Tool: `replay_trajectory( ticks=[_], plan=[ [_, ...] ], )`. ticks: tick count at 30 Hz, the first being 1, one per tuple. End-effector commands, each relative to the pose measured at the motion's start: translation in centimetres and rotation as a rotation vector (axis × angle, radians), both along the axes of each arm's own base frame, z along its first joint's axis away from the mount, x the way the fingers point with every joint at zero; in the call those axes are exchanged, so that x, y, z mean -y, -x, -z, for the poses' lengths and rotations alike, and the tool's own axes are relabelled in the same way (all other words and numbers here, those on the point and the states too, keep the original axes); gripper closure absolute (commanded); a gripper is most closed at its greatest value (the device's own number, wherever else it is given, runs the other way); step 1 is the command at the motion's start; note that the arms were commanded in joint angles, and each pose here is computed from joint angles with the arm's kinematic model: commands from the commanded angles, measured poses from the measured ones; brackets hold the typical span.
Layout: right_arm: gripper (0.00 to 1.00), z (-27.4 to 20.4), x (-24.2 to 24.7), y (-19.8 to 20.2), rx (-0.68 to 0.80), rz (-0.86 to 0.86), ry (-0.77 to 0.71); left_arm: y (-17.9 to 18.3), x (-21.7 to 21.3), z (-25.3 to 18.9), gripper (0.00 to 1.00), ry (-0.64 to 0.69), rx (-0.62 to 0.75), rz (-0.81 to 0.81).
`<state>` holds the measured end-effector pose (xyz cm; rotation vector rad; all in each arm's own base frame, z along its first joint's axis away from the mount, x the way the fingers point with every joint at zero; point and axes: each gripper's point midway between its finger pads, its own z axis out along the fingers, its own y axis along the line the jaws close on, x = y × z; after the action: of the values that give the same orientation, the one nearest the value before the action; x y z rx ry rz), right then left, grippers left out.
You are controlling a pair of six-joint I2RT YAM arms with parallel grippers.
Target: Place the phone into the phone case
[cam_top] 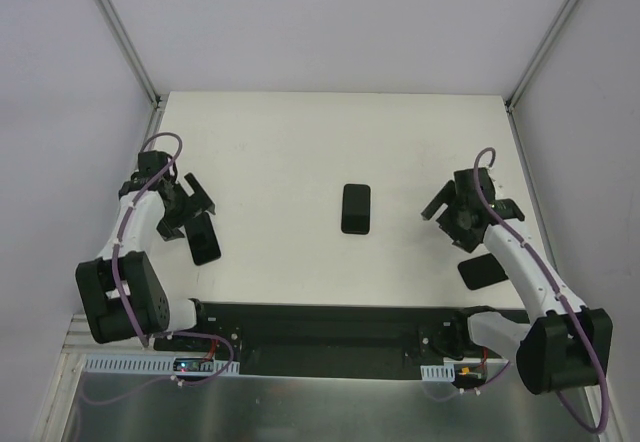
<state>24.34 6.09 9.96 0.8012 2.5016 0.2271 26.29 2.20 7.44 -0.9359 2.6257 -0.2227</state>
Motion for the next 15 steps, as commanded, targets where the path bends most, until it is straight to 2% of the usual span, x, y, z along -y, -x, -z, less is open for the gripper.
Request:
replay_trajectory(
  ticks=[1, 6, 9, 15],
  plan=[
    [0.04, -1.8, 7.9, 1.7, -0.081, 0.372, 0.290, 0.1, 0.8, -2.3, 0.01, -0.049, 0.093, 0.063],
    [0.02, -0.5, 11.9, 5.7, -0.170, 0.608, 0.357, 0.5, 1.4, -3.7, 0.03, -0.063, 0.161, 0.069],
    [0.01, 1.3, 13.0, 7.0, -0.244, 0.666, 0.340, 1.0, 1.1, -4.0, 0.03, -0.080, 0.179, 0.043],
    [0.07, 5.1, 13.9, 8.8, -0.399, 0.739, 0.274, 0.8, 0.9, -5.1, 0.03, -0.110, 0.219, 0.039]
  ],
)
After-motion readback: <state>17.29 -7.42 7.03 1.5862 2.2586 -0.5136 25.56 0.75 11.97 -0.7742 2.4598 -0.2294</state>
